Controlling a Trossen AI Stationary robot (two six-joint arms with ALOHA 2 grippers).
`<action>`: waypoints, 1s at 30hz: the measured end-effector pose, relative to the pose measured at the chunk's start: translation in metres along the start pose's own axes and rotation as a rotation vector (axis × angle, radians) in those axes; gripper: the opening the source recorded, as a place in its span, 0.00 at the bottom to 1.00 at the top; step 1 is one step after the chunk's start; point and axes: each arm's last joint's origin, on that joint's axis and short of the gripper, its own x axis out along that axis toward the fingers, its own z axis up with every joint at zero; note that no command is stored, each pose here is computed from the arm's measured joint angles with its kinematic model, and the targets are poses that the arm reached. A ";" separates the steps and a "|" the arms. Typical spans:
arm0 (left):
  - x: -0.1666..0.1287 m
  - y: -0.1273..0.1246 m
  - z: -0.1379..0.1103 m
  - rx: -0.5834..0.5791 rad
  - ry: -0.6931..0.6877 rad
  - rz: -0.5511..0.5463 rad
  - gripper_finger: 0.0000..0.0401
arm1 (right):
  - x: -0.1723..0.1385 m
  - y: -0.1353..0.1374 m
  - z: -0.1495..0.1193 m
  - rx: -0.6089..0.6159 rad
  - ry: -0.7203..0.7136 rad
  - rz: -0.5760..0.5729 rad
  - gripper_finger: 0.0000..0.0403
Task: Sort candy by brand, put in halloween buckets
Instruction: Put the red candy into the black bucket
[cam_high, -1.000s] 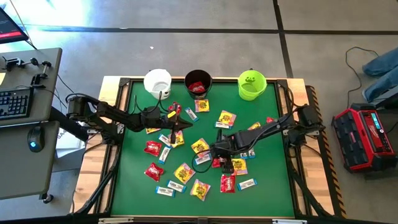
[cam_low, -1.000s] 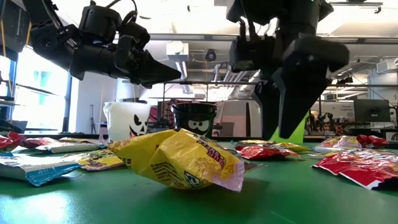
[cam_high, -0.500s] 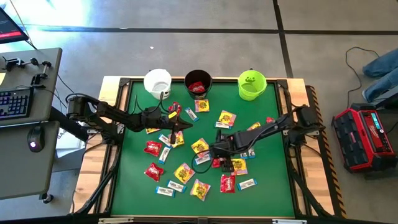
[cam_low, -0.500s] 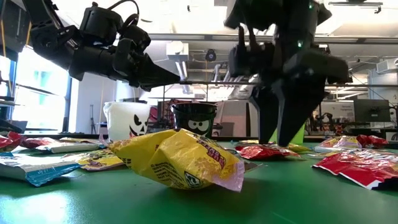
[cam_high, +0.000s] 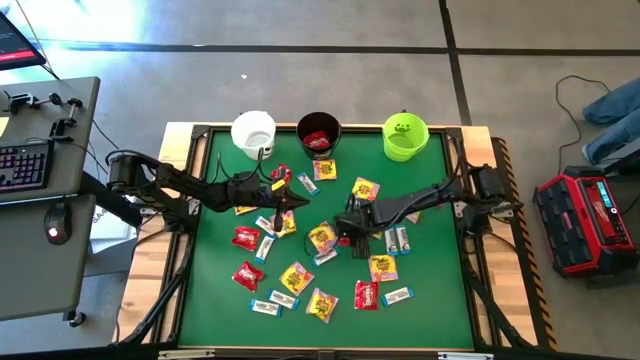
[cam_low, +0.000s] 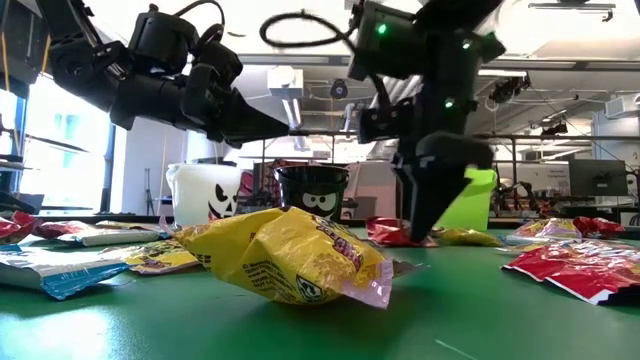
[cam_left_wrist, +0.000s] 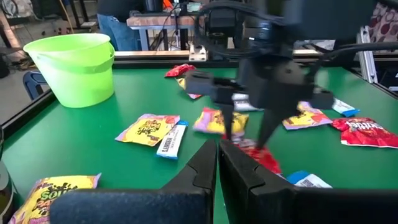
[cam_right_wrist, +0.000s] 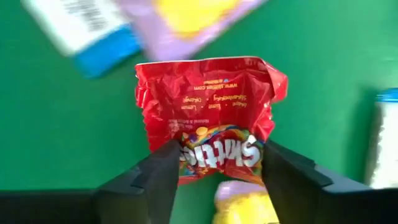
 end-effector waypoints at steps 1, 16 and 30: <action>0.000 0.000 0.000 0.001 0.002 0.001 0.02 | -0.001 -0.005 0.000 0.002 -0.001 -0.007 0.47; 0.000 0.000 -0.001 -0.003 0.010 0.017 0.02 | -0.028 -0.018 0.004 -0.015 -0.104 -0.073 0.55; 0.000 0.000 -0.002 -0.007 0.018 0.016 0.02 | 0.003 -0.002 -0.019 -0.052 -0.181 -0.046 0.60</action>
